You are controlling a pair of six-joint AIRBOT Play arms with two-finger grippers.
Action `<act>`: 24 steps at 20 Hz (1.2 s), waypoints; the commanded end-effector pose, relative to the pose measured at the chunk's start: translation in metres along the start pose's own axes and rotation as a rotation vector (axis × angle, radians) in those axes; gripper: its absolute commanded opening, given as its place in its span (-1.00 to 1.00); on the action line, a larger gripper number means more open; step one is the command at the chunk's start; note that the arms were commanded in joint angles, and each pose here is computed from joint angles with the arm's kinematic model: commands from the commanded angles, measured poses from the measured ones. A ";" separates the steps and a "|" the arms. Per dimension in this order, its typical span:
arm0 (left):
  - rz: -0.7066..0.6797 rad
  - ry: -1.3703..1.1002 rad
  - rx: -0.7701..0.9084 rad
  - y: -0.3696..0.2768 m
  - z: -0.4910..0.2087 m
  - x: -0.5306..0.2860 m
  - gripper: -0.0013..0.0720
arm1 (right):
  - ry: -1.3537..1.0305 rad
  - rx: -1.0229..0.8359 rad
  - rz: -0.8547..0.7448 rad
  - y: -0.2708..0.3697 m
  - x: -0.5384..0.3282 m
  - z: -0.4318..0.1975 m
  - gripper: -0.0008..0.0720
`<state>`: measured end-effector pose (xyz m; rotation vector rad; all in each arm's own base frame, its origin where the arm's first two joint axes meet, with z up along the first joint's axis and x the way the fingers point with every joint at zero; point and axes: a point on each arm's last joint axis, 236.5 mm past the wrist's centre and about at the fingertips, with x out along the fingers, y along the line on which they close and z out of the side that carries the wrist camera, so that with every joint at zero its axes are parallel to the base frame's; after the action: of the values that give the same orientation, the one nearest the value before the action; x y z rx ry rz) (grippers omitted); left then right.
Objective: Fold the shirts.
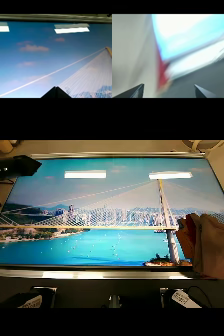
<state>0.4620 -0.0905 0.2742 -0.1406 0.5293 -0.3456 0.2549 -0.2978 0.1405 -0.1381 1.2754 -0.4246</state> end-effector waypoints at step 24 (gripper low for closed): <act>0.324 0.791 -0.069 0.056 -0.222 0.046 0.85 | 0.036 -0.591 0.685 0.364 -0.039 0.075 0.87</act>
<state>0.4010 -0.0641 0.0504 0.0233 1.3293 -0.0508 0.4022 0.0400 0.0772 -0.1786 1.3611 0.5438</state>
